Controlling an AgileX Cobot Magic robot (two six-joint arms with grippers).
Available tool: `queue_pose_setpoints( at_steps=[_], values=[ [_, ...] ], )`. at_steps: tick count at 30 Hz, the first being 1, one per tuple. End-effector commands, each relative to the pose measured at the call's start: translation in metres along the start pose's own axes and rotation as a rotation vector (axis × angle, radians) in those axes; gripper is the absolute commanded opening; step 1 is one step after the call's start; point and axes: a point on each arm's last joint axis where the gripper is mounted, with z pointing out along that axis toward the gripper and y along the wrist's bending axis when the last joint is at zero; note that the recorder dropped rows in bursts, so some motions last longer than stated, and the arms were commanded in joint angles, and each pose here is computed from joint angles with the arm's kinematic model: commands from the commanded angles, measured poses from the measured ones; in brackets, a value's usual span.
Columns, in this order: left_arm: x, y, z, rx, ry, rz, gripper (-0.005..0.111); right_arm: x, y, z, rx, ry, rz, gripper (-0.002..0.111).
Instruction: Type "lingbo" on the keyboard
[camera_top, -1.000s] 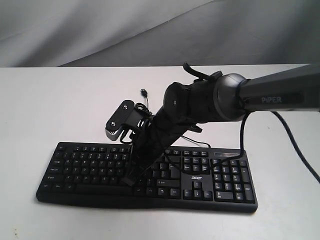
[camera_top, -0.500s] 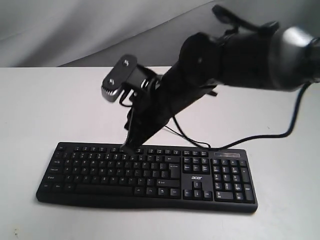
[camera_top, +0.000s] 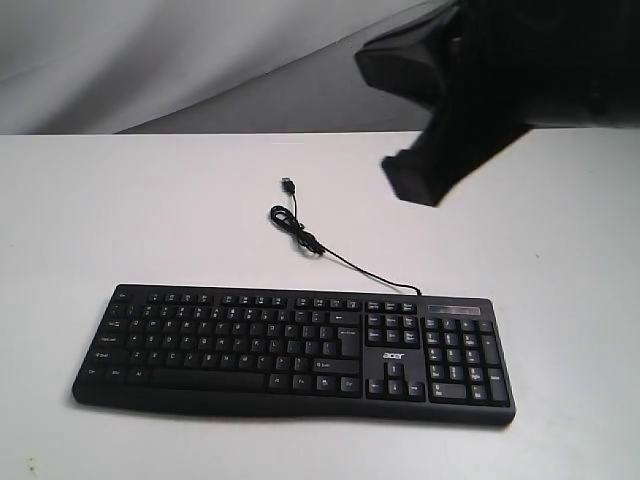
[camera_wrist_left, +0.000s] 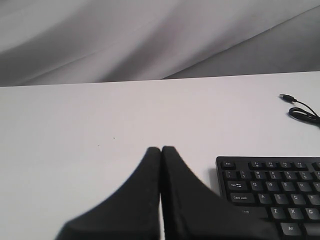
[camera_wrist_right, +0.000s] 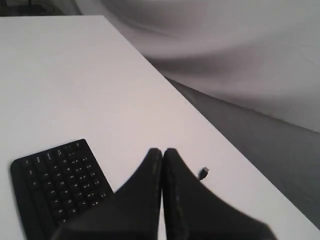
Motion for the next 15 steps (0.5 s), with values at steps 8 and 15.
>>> queue_pose_setpoints(
  at_steps=[8,15],
  values=[
    [0.001,0.0,0.001,0.001,0.005,-0.006,0.001,-0.016,0.001,-0.093,0.089,-0.249,-0.019,0.0],
    [0.001,0.0,0.001,0.001,0.005,-0.006,0.001,-0.019,0.003,-0.149,0.143,-0.391,0.002,0.0]
  ],
)
